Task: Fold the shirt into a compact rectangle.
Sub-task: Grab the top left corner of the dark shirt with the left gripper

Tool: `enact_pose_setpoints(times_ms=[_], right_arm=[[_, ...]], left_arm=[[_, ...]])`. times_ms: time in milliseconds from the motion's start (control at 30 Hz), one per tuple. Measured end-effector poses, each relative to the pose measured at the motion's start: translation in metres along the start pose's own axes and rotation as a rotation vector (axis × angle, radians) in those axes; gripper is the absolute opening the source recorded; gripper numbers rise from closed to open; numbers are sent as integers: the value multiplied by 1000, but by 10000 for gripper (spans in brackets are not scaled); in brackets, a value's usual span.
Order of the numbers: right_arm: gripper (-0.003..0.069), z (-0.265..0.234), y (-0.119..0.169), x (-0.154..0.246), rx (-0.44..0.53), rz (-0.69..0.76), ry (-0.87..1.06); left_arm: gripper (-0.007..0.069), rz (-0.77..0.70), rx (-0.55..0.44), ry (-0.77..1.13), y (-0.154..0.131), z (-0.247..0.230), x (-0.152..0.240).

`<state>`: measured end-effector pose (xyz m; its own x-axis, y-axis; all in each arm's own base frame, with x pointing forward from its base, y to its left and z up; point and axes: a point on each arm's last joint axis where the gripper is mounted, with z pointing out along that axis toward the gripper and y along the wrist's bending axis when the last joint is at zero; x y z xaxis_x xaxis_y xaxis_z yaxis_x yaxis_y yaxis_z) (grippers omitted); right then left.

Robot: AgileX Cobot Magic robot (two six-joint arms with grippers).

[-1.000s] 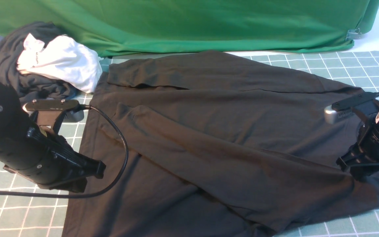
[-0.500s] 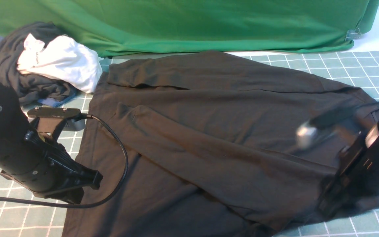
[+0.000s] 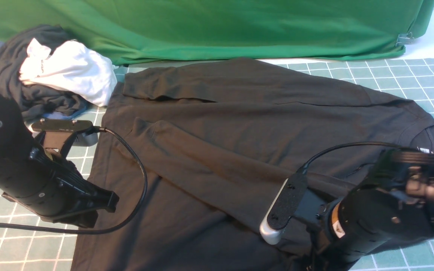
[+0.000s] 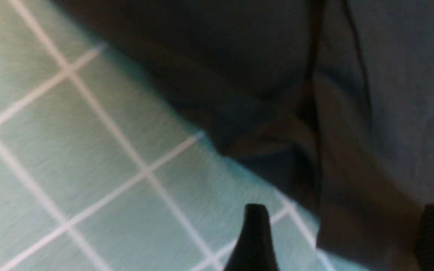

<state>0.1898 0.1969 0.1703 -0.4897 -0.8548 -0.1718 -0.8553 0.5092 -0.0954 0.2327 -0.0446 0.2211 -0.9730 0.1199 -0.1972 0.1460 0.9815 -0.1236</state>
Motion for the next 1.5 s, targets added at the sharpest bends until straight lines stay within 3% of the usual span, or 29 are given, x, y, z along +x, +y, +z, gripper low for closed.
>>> enact_pose_setpoints(times_ms=[100,133,167,233,267,367,900,1067,1367,1500], right_arm=[[496,8,-1,-2,19,-9,2],[426,12,-2,-4,32,-5,-1],[415,12,-2,-4,33,-5,-1],[274,13,-3,-4,40,3,-3],[141,13,-3,-4,43,15,-3],[45,9,-3,-2,45,36,13],[38,-17,28,19,-10,48,214],[73,-18,32,22,-15,68,246],[461,-22,39,33,-68,125,381],[532,-27,44,37,-134,108,426]], left_arm=[[11,0,0,0,0,0,0],[11,0,0,0,0,0,0],[11,0,0,0,0,0,0],[11,-1,0,0,0,0,0],[11,-2,0,0,0,0,0],[11,-2,0,1,0,0,0],[11,-1,4,46,-1,-2,5],[11,-13,5,8,-2,-12,8],[11,-77,9,-64,-5,-37,6],[11,-110,-3,-122,-6,-55,-11]])
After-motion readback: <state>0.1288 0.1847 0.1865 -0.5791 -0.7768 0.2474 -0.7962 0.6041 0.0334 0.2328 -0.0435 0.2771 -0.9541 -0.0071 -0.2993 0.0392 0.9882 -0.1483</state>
